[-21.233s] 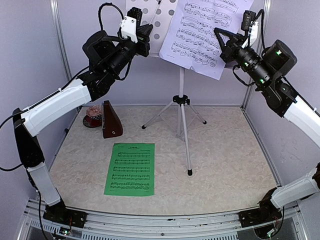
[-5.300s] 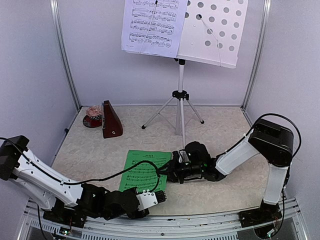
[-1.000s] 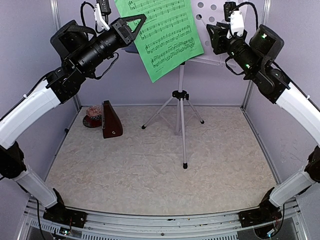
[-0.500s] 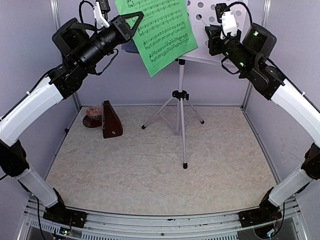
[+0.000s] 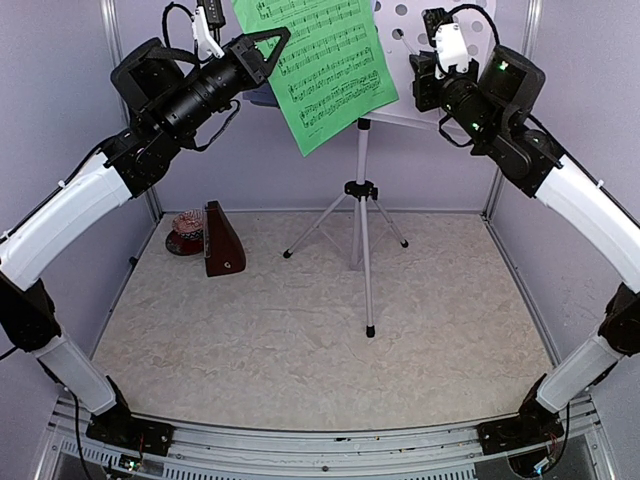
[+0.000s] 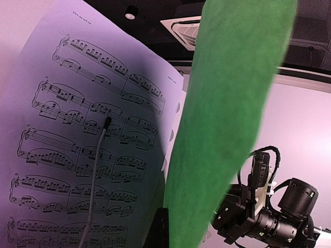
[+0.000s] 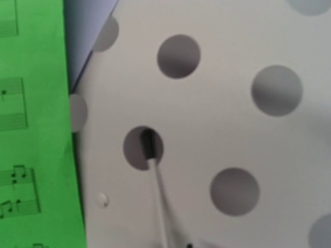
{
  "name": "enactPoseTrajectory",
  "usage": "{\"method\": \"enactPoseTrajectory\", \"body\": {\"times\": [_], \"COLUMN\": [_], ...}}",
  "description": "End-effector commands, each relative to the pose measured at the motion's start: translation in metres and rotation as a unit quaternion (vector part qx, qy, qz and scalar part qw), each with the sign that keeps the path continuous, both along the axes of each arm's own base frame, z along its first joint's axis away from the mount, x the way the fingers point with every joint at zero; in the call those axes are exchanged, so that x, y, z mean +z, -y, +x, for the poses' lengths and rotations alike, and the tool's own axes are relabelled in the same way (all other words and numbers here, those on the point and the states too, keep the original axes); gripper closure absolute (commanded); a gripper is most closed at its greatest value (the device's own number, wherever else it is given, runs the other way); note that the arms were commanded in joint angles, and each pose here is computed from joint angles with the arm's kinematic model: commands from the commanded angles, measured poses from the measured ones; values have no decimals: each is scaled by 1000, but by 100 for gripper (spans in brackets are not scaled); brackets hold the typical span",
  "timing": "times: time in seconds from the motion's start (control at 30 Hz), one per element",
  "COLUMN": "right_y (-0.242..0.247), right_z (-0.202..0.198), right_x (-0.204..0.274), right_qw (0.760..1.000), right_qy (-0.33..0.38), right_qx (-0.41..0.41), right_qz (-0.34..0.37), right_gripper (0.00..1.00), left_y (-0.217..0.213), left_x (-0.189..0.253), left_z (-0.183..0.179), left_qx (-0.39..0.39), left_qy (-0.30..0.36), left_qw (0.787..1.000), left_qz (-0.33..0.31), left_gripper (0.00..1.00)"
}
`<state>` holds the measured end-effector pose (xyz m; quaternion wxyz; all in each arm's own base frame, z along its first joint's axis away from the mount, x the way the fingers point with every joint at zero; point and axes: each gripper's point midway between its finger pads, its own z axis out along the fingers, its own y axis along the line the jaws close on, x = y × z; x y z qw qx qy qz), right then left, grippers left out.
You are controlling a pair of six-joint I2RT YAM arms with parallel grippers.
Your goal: Set up the instrument practice props
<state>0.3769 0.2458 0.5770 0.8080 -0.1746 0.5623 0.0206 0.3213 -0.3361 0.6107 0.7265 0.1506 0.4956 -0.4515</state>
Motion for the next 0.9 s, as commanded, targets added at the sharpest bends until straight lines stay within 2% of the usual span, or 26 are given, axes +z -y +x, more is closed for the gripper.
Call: {"method": "enactPoseTrajectory", "body": {"times": [0.0, 0.17, 0.53, 0.87], "right_y": [3, -1, 5, -13], "right_z": [6, -1, -29, -33], "right_x": [1, 1, -1, -11], "right_qw": [1000, 1000, 998, 992], "right_qy": [-4, -2, 50, 88], "right_qx": [-13, 11, 42, 69], "right_qz": [-6, -4, -1, -54], "right_gripper": [86, 100, 100, 100], "left_y": [-6, -5, 3, 25], "left_x": [17, 18, 16, 18], "left_z": [-7, -6, 7, 17], "left_qx": [-3, -2, 7, -25], "left_qy": [24, 29, 33, 48], "left_qw": [1000, 999, 999, 999], "left_qz": [-13, -14, -7, 11], "left_gripper": [100, 100, 100, 100]}}
